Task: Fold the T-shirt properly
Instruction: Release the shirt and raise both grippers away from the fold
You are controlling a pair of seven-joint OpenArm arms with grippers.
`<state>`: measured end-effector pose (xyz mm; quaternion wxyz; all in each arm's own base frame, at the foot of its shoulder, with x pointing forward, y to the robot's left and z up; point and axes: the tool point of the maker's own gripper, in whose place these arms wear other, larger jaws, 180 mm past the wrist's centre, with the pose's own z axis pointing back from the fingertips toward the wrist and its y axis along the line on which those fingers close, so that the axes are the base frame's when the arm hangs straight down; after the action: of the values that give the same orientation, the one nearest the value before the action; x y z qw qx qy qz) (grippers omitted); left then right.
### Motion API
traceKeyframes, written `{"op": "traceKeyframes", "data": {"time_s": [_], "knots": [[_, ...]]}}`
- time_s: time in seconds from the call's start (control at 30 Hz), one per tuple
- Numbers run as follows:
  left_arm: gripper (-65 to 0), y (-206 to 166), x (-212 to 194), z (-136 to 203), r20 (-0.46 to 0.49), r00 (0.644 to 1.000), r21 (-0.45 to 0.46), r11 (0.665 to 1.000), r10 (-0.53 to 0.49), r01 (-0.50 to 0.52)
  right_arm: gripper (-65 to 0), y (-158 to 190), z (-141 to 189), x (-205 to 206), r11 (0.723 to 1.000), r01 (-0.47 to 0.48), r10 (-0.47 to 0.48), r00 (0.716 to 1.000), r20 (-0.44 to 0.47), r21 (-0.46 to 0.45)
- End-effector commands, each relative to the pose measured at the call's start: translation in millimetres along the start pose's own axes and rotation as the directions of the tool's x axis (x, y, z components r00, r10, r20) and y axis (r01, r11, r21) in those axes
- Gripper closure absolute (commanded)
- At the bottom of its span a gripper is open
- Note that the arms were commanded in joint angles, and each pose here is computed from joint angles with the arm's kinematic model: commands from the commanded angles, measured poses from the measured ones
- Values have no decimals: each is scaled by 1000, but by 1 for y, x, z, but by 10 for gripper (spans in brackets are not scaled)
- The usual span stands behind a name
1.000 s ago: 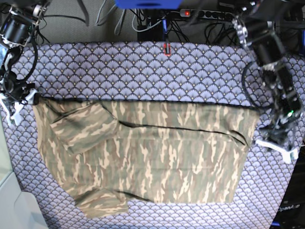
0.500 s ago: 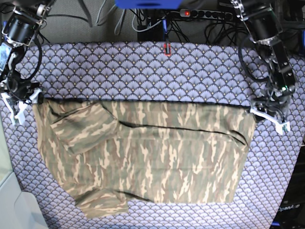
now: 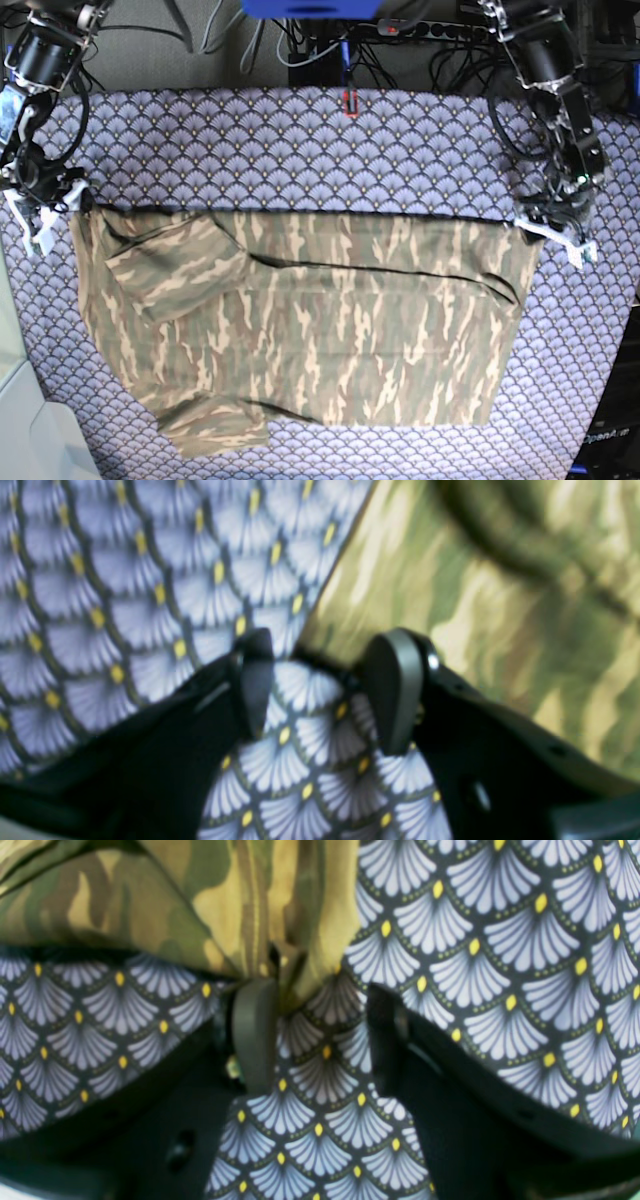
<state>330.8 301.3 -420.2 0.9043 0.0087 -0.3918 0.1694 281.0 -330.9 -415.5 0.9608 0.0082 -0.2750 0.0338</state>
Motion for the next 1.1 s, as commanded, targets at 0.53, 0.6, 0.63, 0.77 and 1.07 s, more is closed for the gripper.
{"op": "traceKeyframes", "data": {"time_s": [0.53, 0.6, 0.63, 0.77, 1.07], "knots": [[-310, 6, 1, -14, 57, 998, 2, 1000, 31, -31, -302, -11, 9, 17, 1000, -18, 19, 999, 46, -24], [-281, 3, 4, -15, 59, 998, -6, 1000, 30, -30, -301, -12, 9, 17, 999, -19, 20, 999, 45, -27], [-245, 3, 4, -15, 56, 998, -6, 1000, 30, -30, -301, -12, 9, 17, 999, -19, 20, 999, 45, -27], [-33, 4, 1, -16, 49, 998, -3, 999, 33, -33, -300, -17, 12, 19, 999, -25, 27, 999, 45, -38], [-5, 4, 2, -15, 51, 998, -3, 999, 33, -33, -302, -45, 54, 35, 987, 29, -11, 993, 114, -156]]}}
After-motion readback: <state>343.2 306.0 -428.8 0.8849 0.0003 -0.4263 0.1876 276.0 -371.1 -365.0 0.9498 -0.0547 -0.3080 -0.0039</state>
